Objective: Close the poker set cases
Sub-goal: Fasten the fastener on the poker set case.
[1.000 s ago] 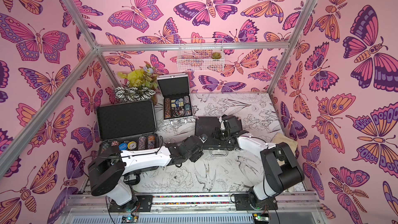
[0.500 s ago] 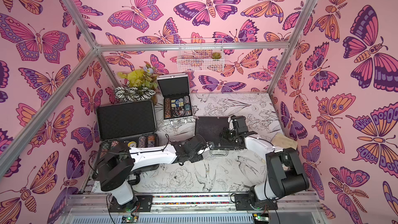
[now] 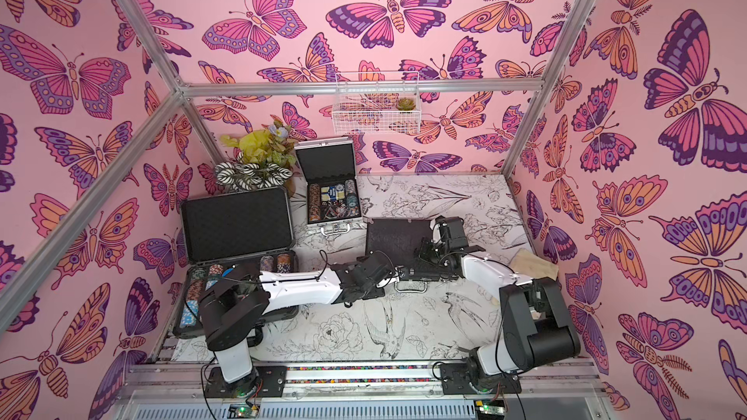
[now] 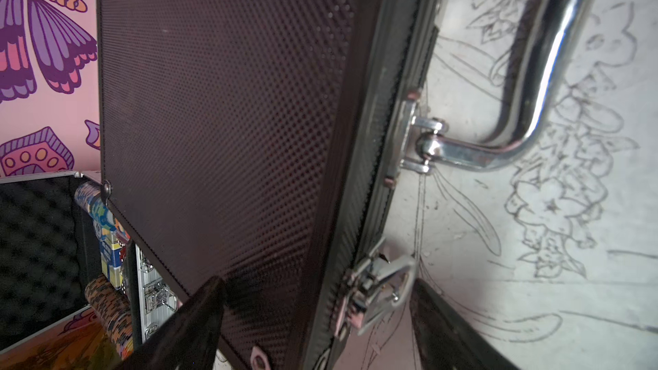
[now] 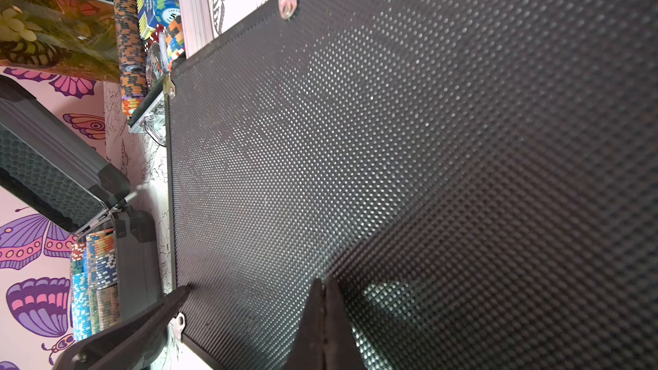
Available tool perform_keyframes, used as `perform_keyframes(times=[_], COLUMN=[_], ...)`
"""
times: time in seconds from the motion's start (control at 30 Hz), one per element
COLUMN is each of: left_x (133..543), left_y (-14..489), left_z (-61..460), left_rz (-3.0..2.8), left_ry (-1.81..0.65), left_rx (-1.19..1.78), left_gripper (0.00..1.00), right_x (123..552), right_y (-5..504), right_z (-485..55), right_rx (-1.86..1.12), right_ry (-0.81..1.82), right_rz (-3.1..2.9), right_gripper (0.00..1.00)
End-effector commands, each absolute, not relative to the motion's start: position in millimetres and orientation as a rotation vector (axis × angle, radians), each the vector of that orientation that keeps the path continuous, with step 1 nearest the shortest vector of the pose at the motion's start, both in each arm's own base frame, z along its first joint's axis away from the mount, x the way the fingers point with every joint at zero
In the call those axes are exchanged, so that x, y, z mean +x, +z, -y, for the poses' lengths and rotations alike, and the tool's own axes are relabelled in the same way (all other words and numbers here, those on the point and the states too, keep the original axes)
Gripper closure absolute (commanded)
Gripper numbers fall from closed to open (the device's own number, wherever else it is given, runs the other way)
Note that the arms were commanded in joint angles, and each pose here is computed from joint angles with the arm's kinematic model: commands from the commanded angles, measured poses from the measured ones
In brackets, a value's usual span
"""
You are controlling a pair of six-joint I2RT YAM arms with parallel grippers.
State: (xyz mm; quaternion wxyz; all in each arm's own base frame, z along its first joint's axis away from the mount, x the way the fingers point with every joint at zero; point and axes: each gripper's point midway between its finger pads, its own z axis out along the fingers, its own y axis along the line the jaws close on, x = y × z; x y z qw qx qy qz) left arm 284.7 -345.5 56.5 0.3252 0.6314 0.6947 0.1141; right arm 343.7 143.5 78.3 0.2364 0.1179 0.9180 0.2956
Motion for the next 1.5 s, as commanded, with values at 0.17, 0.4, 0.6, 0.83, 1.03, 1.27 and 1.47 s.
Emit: perform_keyframes(times=[0.17, 0.4, 0.6, 0.83, 1.03, 1.27, 1.47], left_x=[277, 271, 273, 277, 284, 287, 285], left_y=[25, 24, 22, 14, 7, -1, 0], left_z=[326, 319, 318, 311, 309, 308, 309], left_rz=[-1.857, -1.866, -1.848, -1.853, -1.865, -1.885, -1.883], left_ry=[0.361, 0.349, 0.382, 0.456, 0.509, 0.541, 0.537], left_rx=[1.767, 1.786, 1.809, 1.819, 1.789, 1.756, 1.726], left_gripper=[0.17, 0.17, 0.16, 0.17, 0.19, 0.20, 0.22], right_x=[335, 337, 338, 338, 338, 338, 339], right_y=[68, 71, 72, 73, 75, 76, 77], right_z=[-136, -136, -136, -135, -136, -136, -136], right_rx=[0.335, 0.329, 0.331, 0.335, 0.329, 0.320, 0.315], right_ry=[0.766, 0.762, 0.761, 0.758, 0.762, 0.756, 0.755], right_rz=[-2.583, -2.581, -2.579, -2.580, -2.581, -2.588, -2.590], right_gripper=[0.95, 0.94, 0.94, 0.94, 0.94, 0.94, 0.94])
